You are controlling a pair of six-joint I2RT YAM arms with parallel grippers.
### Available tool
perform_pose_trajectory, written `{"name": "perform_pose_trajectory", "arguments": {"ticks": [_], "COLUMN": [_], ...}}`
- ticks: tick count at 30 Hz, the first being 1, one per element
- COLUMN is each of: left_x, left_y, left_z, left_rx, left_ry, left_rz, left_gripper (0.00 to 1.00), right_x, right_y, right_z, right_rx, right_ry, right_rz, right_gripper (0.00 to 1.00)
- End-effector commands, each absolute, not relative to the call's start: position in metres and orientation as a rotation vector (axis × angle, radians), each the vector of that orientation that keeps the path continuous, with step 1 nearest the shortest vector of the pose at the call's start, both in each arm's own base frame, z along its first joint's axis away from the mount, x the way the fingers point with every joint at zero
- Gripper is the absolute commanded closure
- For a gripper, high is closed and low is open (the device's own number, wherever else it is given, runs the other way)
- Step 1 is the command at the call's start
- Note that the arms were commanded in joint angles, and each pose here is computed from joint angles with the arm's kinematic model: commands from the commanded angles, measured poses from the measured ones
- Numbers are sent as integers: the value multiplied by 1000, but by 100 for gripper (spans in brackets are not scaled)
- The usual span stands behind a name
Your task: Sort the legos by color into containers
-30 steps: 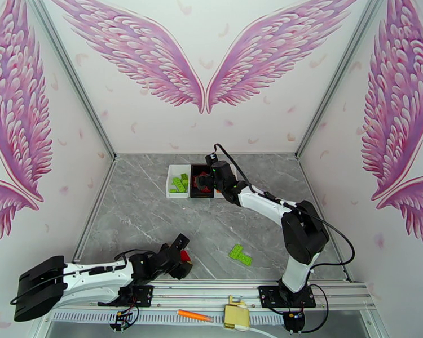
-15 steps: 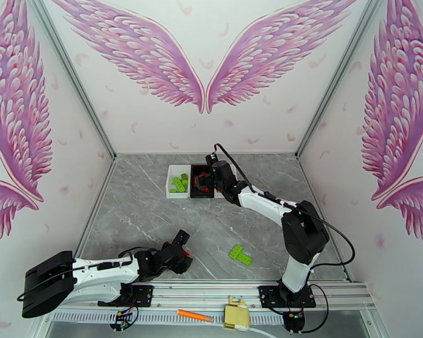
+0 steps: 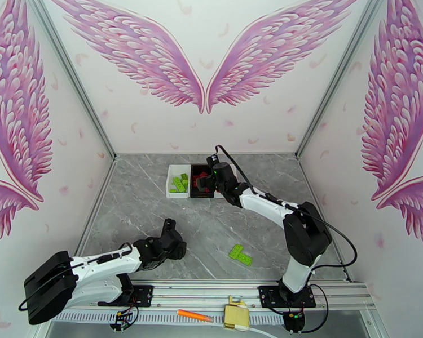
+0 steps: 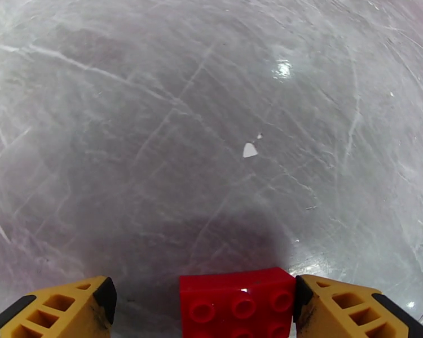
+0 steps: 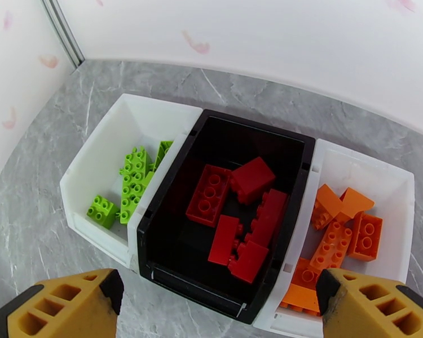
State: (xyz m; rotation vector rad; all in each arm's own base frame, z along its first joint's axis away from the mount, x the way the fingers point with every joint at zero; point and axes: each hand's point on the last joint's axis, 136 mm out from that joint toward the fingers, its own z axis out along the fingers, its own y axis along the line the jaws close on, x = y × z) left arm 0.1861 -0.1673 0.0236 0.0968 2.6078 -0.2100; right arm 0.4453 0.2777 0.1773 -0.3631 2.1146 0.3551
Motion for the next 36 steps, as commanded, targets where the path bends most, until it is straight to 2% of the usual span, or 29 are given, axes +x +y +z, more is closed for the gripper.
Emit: {"name": "perform_pose_trajectory", "arguments": {"ticks": [1,6,11,17,20,23,29,36], "left_x": [179,179,179,181,184,192,228,299], "left_y": [-165,-175,-180,-184,-184,-187,-205,-237], "left_z": [27,31,23,17,20,31,70,118], "left_rx": [76,168,258,281,271,255,209,205], "left_ry": [2657,2676,2706,2723,2715,2677,2499,2324], "left_rz": [-178,-156,-112,-106,-102,-120,-236,-318], "left_gripper": [13,14,21,35,46,50,52,53], "right_x": [443,441,440,437,435,432,420,383], "right_y": [271,271,271,267,264,261,247,225], "right_z": [187,184,185,190,192,192,195,203], "right_rx": [-326,-321,-314,-318,-317,-313,-268,-149], "right_ry": [2098,2103,2102,2094,2091,2093,2094,2109], "right_rz": [370,382,392,375,368,364,354,450], "right_gripper": [5,5,4,5,5,4,5,5]}}
